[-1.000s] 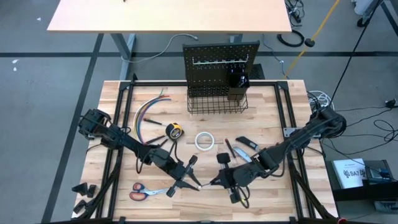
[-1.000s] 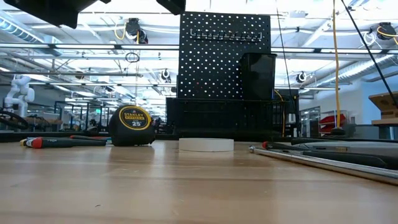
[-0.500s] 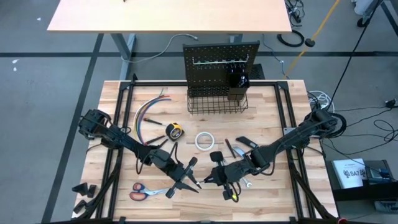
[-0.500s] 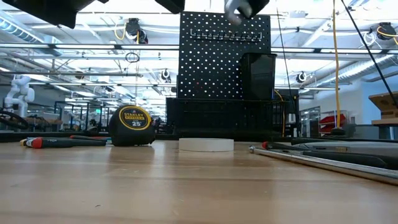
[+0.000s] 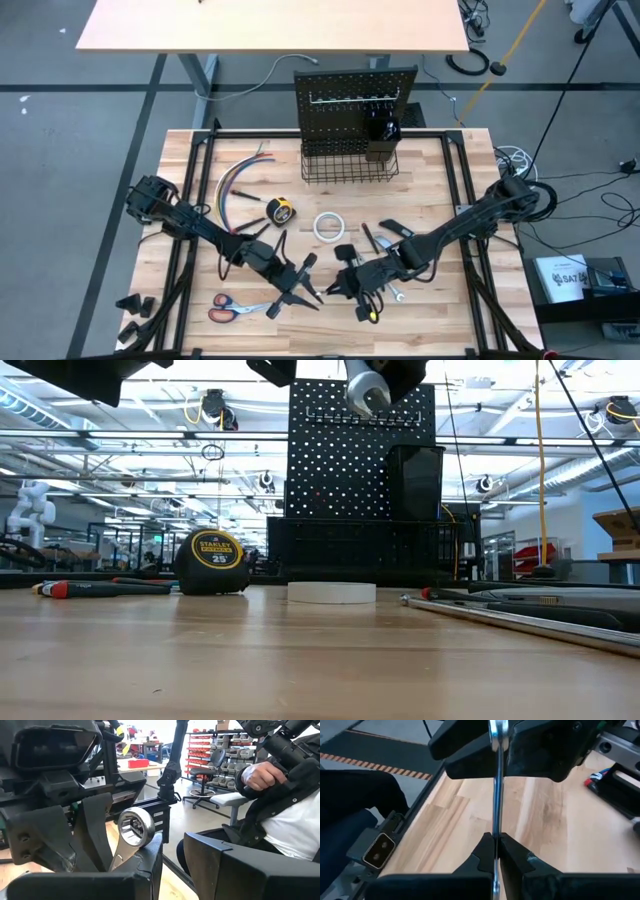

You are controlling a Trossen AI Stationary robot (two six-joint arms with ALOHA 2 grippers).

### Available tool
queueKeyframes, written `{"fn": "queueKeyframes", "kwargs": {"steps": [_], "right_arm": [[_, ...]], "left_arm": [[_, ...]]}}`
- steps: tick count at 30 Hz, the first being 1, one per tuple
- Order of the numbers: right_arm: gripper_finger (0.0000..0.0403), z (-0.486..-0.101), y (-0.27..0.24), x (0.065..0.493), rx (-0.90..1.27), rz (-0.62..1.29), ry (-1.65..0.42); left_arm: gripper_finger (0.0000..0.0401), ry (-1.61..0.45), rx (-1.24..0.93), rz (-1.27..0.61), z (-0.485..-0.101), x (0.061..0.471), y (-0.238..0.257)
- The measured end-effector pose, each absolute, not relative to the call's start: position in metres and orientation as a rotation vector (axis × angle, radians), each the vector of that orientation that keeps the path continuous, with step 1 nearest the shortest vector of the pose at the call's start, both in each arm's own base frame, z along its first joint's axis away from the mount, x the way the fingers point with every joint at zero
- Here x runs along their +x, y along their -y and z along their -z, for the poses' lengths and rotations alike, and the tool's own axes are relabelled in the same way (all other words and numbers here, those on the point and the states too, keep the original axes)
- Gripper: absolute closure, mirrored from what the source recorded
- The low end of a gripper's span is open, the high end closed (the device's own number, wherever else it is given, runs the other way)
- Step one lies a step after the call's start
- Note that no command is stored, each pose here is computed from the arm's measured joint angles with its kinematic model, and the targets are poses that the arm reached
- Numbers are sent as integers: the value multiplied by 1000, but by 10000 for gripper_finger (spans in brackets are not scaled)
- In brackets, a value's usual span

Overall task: Hang tools onto peg board
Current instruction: Put the wrench into the black bin on the peg board

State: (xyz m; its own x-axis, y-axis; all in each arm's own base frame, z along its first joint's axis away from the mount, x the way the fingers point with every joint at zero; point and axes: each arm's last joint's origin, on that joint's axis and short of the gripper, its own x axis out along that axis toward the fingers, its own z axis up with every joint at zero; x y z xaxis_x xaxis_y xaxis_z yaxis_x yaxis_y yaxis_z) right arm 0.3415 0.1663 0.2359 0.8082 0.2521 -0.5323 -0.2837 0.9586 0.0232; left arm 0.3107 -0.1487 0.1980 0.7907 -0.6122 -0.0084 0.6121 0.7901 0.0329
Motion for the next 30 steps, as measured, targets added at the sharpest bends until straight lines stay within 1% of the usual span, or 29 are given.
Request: {"fn": "queueKeyframes", "kwargs": {"steps": [9,16,22,26,30], "right_arm": [[400,-226,-169,349,-64,-310,-541],[400,-228,-166,350,-65,-311,-538],[400,-255,-156,330,-114,-200,-547],[401,-271,-148,314,-138,-130,-569],[401,-289,-130,288,-188,54,-596]], "left_arm": [[315,1,34,660,-198,311,149],[315,-15,35,657,-196,311,148],[315,-9,33,656,-199,311,147],[315,-51,36,653,-195,312,146],[315,-84,39,644,-192,312,145]]}}
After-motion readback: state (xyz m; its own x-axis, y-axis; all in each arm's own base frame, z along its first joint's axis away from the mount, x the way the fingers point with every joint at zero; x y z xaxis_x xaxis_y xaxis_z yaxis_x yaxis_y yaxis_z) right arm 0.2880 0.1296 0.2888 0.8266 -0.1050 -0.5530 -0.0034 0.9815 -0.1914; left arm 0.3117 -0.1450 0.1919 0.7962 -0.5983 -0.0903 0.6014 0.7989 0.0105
